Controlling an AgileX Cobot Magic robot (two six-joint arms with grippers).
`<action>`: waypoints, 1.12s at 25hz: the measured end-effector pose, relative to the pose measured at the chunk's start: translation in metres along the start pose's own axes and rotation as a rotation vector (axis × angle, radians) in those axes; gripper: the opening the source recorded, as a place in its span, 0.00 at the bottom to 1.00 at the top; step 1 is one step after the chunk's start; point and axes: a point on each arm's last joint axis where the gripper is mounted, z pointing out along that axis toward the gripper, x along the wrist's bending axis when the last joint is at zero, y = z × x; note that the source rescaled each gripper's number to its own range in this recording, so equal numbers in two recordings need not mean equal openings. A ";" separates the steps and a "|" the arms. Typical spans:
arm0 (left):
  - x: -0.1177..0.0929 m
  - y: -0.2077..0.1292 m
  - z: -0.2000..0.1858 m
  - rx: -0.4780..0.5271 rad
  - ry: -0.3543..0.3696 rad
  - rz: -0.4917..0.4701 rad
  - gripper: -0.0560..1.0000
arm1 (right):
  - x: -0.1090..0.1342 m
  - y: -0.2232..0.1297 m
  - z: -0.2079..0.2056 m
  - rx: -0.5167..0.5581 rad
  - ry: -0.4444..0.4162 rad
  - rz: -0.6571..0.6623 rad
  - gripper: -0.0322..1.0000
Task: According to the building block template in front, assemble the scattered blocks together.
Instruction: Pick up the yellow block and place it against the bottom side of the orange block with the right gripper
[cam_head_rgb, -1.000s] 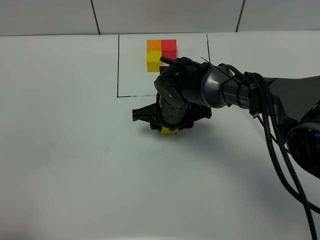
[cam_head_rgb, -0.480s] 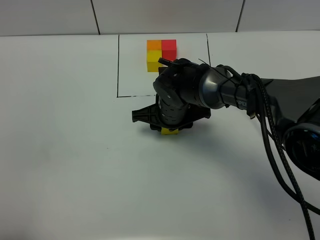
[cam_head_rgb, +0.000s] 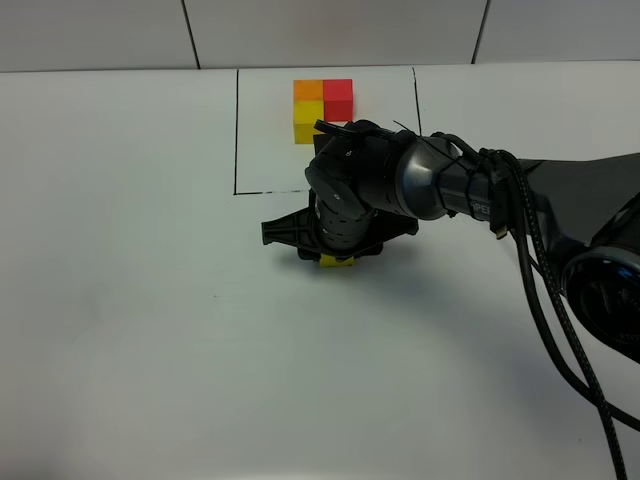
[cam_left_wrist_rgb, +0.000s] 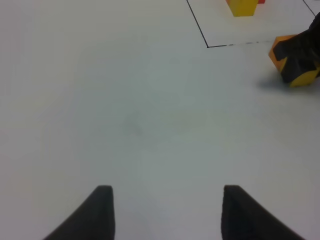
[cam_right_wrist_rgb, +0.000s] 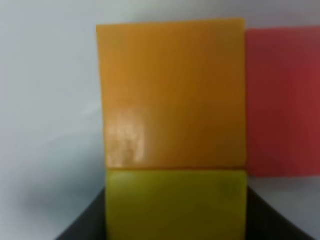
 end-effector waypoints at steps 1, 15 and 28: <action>0.000 0.000 0.000 0.000 0.000 0.000 0.14 | 0.000 0.000 0.000 0.000 0.000 0.000 0.05; 0.000 0.000 0.000 0.000 0.000 0.000 0.14 | 0.000 0.000 0.002 -0.002 -0.004 -0.007 0.05; 0.000 0.000 0.000 0.000 0.000 0.000 0.14 | 0.000 0.000 0.002 0.002 0.004 -0.003 0.13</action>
